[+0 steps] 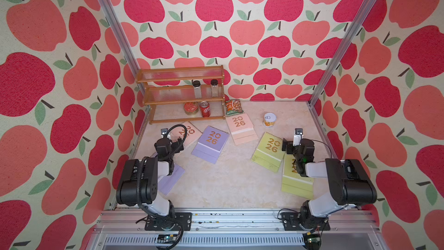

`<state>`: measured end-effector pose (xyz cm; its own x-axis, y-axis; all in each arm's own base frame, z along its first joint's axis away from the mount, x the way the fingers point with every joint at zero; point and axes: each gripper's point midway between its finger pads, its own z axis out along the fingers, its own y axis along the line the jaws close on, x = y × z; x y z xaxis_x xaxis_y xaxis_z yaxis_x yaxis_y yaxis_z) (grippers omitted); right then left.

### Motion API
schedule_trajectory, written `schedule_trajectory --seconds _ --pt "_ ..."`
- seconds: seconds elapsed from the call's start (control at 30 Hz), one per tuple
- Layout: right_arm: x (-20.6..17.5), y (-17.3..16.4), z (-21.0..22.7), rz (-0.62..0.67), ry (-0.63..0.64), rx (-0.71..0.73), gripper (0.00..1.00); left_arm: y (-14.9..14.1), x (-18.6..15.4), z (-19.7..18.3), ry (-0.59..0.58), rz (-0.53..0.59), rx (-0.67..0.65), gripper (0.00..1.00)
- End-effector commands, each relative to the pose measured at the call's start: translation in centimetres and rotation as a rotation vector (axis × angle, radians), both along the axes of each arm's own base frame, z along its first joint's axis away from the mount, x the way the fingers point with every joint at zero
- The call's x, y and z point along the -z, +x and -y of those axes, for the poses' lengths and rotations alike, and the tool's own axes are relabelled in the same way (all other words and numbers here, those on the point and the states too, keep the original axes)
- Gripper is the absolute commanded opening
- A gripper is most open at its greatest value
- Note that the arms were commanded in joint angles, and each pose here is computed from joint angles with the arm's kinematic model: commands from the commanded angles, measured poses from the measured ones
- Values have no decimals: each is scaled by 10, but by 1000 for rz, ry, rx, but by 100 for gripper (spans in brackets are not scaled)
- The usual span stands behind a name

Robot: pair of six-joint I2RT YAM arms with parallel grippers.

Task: Stack the calendars
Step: Pick up the calendar at the center of the board.

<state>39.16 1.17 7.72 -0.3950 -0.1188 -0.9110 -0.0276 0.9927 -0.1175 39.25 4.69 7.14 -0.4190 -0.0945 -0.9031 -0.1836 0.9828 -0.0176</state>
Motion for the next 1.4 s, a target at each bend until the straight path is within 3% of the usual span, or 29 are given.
schedule_trajectory --seconds 0.0,0.9,1.0,1.1,1.17,1.23,1.37 --pt "-12 5 -1 34 -5 -1 99 3 -6 1 6 21 11 99" --pt "-13 5 -1 39 1 -6 98 8 -11 12 -14 -11 88 99" --pt "-26 7 3 58 -14 17 93 15 -35 1 -35 -144 27 100" --pt "-49 8 2 -15 -18 21 92 15 -85 7 -63 -124 51 100" --pt "-74 6 16 -23 116 132 98 11 -122 17 -113 -53 88 100" --pt "-92 3 16 -32 264 122 99 9 -145 30 -184 -28 136 99" --pt "-96 3 4 -122 344 98 99 6 -175 60 -335 -61 247 99"
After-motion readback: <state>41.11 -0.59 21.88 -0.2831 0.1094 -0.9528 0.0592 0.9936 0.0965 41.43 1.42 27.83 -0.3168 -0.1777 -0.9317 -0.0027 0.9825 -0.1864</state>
